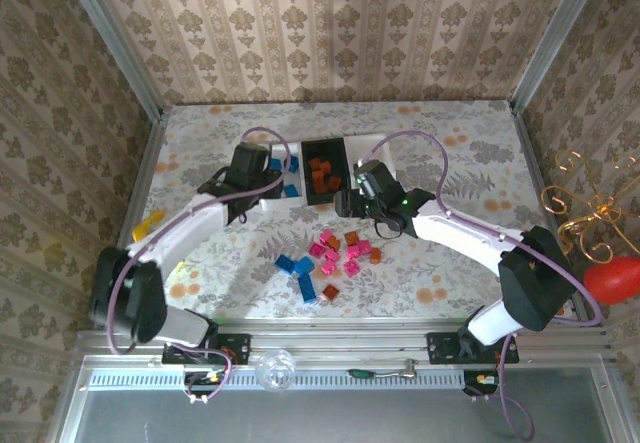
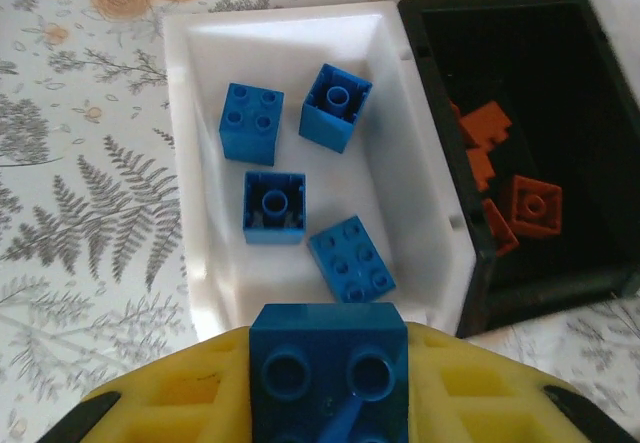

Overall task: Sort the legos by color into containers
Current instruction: Place the lego in the container.

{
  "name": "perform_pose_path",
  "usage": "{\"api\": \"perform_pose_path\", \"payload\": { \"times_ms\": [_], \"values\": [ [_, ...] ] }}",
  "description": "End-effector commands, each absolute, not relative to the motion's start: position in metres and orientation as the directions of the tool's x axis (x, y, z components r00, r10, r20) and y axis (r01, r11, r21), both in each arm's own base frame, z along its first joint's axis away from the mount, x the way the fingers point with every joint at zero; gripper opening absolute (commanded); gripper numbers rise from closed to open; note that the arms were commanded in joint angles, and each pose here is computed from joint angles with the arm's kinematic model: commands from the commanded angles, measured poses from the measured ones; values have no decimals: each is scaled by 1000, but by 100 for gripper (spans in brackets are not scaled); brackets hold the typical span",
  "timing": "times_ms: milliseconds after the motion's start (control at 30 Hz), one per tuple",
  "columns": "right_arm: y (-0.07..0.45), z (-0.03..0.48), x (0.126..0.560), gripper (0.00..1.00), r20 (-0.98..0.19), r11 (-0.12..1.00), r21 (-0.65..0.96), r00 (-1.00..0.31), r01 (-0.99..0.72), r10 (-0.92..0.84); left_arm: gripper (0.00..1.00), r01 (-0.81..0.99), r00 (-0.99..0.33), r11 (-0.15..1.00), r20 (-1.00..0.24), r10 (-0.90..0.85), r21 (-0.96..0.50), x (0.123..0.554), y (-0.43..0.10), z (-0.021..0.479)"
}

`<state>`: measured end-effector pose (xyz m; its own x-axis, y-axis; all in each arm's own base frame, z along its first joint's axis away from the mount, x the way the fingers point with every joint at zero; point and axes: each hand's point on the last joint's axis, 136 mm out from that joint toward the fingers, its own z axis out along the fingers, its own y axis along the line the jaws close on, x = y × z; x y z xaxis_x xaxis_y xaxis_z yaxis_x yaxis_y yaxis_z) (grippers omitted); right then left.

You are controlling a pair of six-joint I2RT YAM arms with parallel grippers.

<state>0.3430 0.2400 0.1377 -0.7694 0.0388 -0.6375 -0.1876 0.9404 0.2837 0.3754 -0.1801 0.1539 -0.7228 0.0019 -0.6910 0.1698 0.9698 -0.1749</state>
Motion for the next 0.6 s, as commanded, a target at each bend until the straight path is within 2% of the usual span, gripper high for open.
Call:
{"api": "perform_pose_path", "payload": {
  "times_ms": [0,200,267,433,567],
  "values": [
    [230,147,338,70,-656,945,281,-753,-166,63,31,202,-733,959,-680,14,-198,400,-200,144],
    [221,137,320,70,-628,946,281,-776,-163,53,32,193,-768,960,-640,18,-204,438,-214,123],
    [217,126,313,70,-609,950,269,-792,-158,40,35,161,-780,964,-626,-6,-210,451,-204,116],
    [209,123,297,70,-595,945,281,-802,-164,38,60,161,-773,961,-634,-20,-227,454,-204,124],
    [213,113,289,70,-566,936,303,-824,-177,28,75,190,-737,941,-674,-53,-282,446,-210,154]
  ]
}}
